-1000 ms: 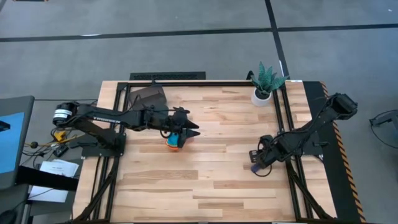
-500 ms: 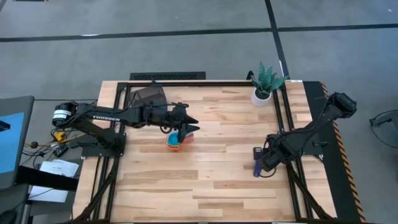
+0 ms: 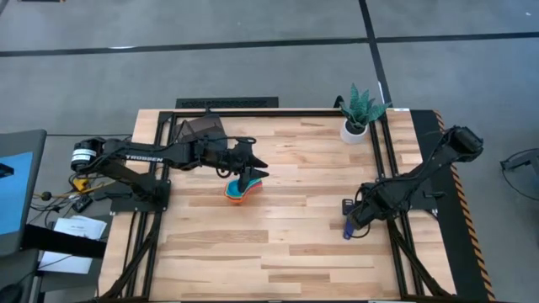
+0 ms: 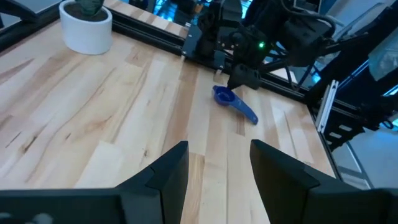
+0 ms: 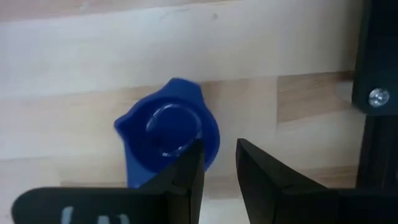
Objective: Nest measuring cups in basket
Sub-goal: Stack the dark blue measuring cup on top of the light blue measuring cup
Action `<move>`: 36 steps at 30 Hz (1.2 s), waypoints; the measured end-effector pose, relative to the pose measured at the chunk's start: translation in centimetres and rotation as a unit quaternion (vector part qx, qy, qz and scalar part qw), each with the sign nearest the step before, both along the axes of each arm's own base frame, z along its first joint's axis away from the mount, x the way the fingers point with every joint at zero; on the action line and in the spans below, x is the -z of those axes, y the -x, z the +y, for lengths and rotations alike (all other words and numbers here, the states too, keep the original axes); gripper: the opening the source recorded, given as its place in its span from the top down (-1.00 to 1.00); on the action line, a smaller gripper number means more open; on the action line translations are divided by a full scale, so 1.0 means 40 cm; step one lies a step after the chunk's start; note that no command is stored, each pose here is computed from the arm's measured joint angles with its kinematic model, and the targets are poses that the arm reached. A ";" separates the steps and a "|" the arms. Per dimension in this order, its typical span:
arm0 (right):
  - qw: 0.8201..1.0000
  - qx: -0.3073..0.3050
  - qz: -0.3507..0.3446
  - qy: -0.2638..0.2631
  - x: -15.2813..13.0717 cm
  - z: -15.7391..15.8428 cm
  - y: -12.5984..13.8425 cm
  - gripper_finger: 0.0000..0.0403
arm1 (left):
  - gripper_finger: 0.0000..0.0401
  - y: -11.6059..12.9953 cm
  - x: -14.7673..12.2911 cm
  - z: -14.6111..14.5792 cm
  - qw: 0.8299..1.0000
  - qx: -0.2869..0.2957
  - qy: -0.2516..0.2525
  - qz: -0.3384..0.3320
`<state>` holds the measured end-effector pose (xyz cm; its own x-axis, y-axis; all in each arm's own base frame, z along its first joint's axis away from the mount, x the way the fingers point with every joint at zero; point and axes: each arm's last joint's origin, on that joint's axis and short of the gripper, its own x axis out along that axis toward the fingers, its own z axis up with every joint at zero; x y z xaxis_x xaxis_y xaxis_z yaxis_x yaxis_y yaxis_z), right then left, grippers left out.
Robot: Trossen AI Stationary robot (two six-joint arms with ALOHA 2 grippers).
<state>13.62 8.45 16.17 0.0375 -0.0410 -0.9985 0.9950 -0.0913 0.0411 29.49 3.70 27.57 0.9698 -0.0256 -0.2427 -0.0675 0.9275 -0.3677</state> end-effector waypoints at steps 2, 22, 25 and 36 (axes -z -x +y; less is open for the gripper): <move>1.000 0.004 0.001 0.000 0.007 -0.004 0.002 0.43 | 0.20 0.000 0.000 0.003 1.000 0.000 -0.004 0.001; 0.994 -0.048 -0.092 0.024 -0.012 -0.017 -0.056 0.92 | 0.20 0.072 -0.039 0.039 0.999 -0.009 -0.040 0.024; 0.989 -0.077 -0.120 0.049 -0.050 -0.041 -0.094 0.92 | 0.20 0.110 -0.056 0.045 0.997 -0.024 -0.057 0.040; 0.934 -0.201 -0.246 0.166 -0.234 -0.218 -0.286 0.98 | 0.20 0.237 -0.091 0.042 0.987 -0.052 -0.113 0.101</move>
<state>25.05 -0.26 25.54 0.5665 -0.2289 -0.7917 0.7998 0.3841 0.4612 20.00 5.38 31.20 0.8952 0.1482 -0.4204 -0.2174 0.9685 -0.1215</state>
